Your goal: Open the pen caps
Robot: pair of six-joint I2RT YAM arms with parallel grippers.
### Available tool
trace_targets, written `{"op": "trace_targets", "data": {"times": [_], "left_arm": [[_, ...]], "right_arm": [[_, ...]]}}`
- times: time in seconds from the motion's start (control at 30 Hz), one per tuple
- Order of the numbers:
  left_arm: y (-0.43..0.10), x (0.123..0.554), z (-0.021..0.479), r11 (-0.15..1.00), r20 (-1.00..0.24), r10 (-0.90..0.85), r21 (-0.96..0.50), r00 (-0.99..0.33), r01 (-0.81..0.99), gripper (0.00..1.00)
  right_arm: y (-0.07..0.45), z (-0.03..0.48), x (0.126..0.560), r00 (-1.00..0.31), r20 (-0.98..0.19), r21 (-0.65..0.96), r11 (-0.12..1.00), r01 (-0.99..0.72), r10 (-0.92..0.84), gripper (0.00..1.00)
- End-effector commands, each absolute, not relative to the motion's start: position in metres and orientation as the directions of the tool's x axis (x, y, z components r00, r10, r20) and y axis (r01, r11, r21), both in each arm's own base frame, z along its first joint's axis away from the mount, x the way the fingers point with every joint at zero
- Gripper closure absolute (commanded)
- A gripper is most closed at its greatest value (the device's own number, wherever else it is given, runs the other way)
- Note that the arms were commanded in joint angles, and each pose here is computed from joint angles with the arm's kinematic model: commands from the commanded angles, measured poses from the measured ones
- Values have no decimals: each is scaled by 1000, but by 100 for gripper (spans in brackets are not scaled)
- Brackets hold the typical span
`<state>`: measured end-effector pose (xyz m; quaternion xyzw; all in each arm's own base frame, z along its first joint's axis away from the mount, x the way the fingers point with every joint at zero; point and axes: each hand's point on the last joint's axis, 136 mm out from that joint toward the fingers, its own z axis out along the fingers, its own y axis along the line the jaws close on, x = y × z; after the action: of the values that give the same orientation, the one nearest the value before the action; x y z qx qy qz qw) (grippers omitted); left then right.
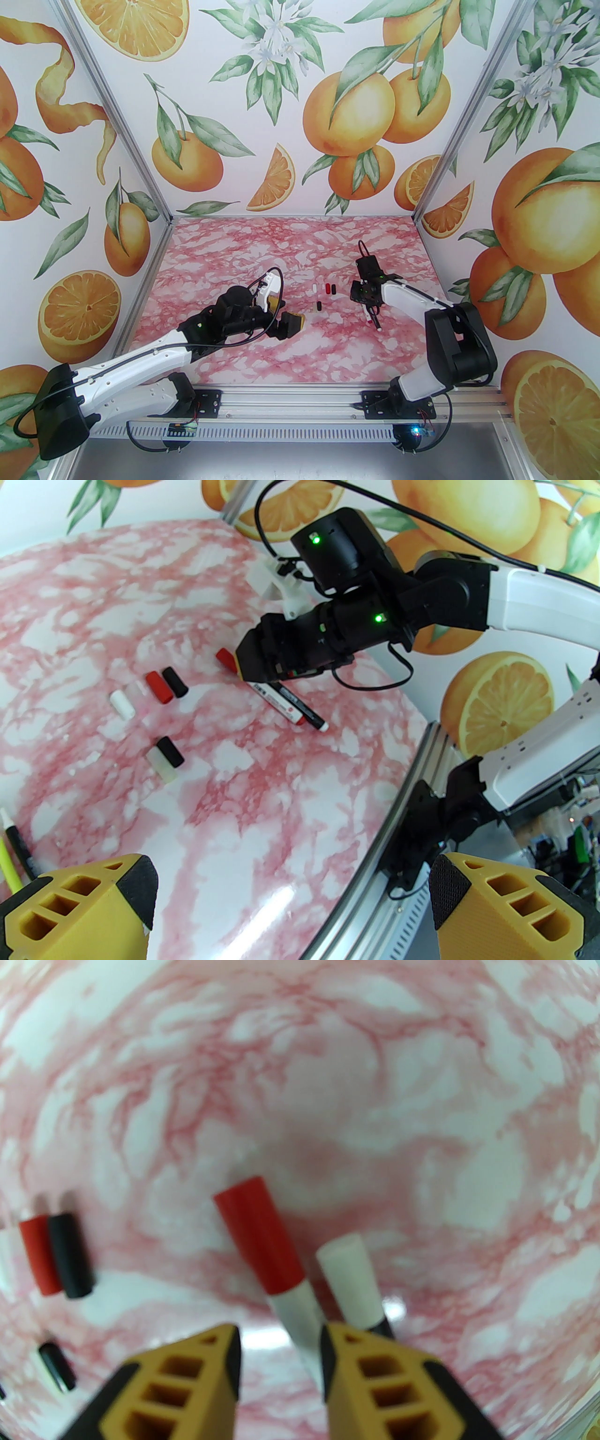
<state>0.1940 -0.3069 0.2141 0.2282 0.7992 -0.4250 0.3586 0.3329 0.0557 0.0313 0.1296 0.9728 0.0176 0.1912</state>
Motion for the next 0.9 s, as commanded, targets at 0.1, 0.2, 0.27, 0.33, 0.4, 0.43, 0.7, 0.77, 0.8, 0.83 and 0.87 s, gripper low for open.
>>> {"op": "trace_targets", "data": {"times": [0.1, 0.2, 0.27, 0.33, 0.4, 0.43, 0.7, 0.77, 0.8, 0.83, 0.87], "left_arm": [[-303, 196, 217, 543, -775, 48, -509, -631, 667, 0], [-304, 196, 216, 545, -774, 50, -509, -632, 666, 0], [-304, 197, 215, 547, -771, 52, -510, -635, 664, 0], [-304, 196, 213, 546, -768, 53, -513, -639, 662, 0], [-304, 197, 213, 547, -768, 50, -514, -638, 661, 0], [-304, 196, 214, 545, -768, 49, -515, -639, 661, 0], [-300, 194, 212, 548, -766, 41, -520, -642, 655, 0], [-299, 194, 211, 549, -765, 38, -522, -643, 653, 0], [-299, 194, 212, 548, -766, 36, -522, -642, 654, 0], [-299, 193, 211, 547, -765, 38, -522, -643, 654, 0], [-299, 193, 211, 548, -764, 36, -524, -644, 653, 0]], "right_arm": [[54, 32, 341, -890, -380, 77, 967, 242, 253, 66], [55, 29, 339, -894, -372, 78, 968, 238, 250, 67], [56, 28, 338, -895, -368, 85, 968, 235, 250, 68], [57, 27, 338, -897, -366, 90, 969, 231, 248, 69], [58, 27, 337, -899, -362, 96, 969, 227, 247, 70], [61, 28, 337, -900, -362, 108, 969, 220, 245, 71], [66, 44, 334, -882, -413, 148, 972, 184, 229, 72], [63, 47, 334, -876, -425, 138, 972, 188, 230, 72], [61, 46, 334, -876, -424, 128, 972, 195, 231, 72], [59, 46, 333, -875, -425, 119, 973, 199, 231, 72], [58, 45, 333, -876, -424, 111, 973, 204, 232, 72]]}}
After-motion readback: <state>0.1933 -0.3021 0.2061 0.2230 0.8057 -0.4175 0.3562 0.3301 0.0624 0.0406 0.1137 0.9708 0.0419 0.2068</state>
